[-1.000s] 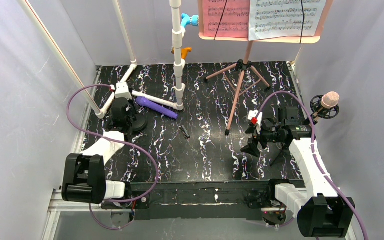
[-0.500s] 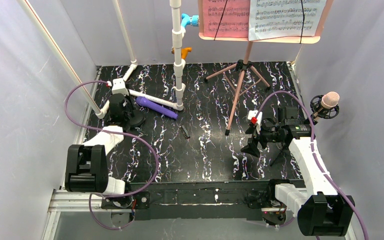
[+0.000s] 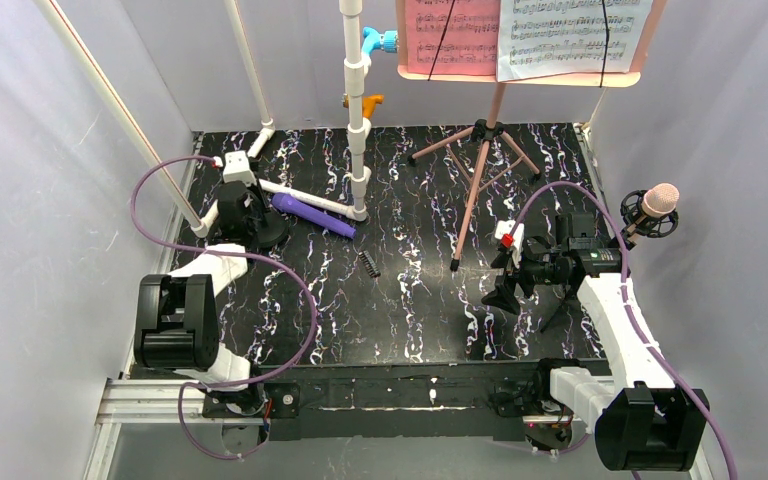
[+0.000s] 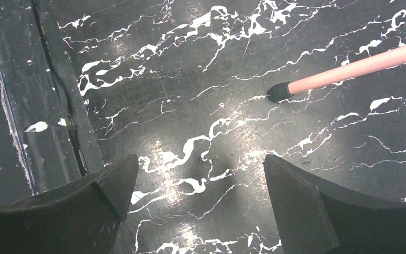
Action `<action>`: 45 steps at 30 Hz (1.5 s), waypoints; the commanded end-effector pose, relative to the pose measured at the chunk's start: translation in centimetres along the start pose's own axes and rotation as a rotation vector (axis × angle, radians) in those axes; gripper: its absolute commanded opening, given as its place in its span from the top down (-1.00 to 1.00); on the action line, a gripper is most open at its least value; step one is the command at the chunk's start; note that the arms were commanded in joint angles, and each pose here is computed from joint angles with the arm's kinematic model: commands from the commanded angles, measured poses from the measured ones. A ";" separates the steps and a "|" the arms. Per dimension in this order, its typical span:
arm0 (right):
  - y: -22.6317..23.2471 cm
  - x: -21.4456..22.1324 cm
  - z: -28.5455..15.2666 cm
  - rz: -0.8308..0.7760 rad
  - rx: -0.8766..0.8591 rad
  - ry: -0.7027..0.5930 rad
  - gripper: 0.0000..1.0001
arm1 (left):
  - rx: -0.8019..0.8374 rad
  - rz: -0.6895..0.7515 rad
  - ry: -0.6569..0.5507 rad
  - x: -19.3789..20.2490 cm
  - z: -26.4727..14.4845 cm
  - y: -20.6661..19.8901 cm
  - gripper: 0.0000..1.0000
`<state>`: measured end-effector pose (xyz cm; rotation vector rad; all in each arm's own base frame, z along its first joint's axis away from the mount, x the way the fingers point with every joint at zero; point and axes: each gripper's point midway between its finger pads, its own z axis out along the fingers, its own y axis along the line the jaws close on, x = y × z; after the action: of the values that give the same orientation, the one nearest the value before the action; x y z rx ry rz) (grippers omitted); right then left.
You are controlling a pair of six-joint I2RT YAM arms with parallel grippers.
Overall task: Pack up the instrument practice props
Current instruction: Place the microphone stand at the center of the board, then pick up the microphone stand with the microphone from the center of the board.
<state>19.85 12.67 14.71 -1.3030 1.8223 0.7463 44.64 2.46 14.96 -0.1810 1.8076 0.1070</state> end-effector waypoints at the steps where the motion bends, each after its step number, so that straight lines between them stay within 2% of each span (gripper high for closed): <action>1: -0.3 -0.1 0.1 -0.011 0.005 -0.010 -0.97 | -0.011 -0.003 -0.057 -2.2 1.0 1.1 1.00; 6: -0.4 -0.1 0.1 -0.016 0.011 -0.009 -0.97 | -0.032 -0.005 -0.042 -1.6 1.5 1.7 0.89; 17: -0.4 -0.1 0.1 -0.018 0.013 -0.009 -0.97 | -0.027 -0.030 -0.024 -0.3 0.3 1.8 -0.10; 23: -0.4 -0.2 0.0 -0.019 0.014 -0.009 -0.97 | 0.026 -0.093 -0.028 -0.3 -1.6 0.9 -0.94; 30: -0.4 -0.2 0.0 -0.021 0.016 -0.009 -0.97 | 0.163 -0.201 0.079 0.6 -4.1 -1.9 -0.96; 45: -0.5 -0.1 0.1 -0.016 0.018 -0.006 -0.97 | 0.280 -0.382 0.245 0.6 -12.3 -4.2 -0.96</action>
<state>20.24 12.49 14.66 -1.3065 1.8211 0.7203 36.18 -2.78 17.83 -0.3053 1.9063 -0.3735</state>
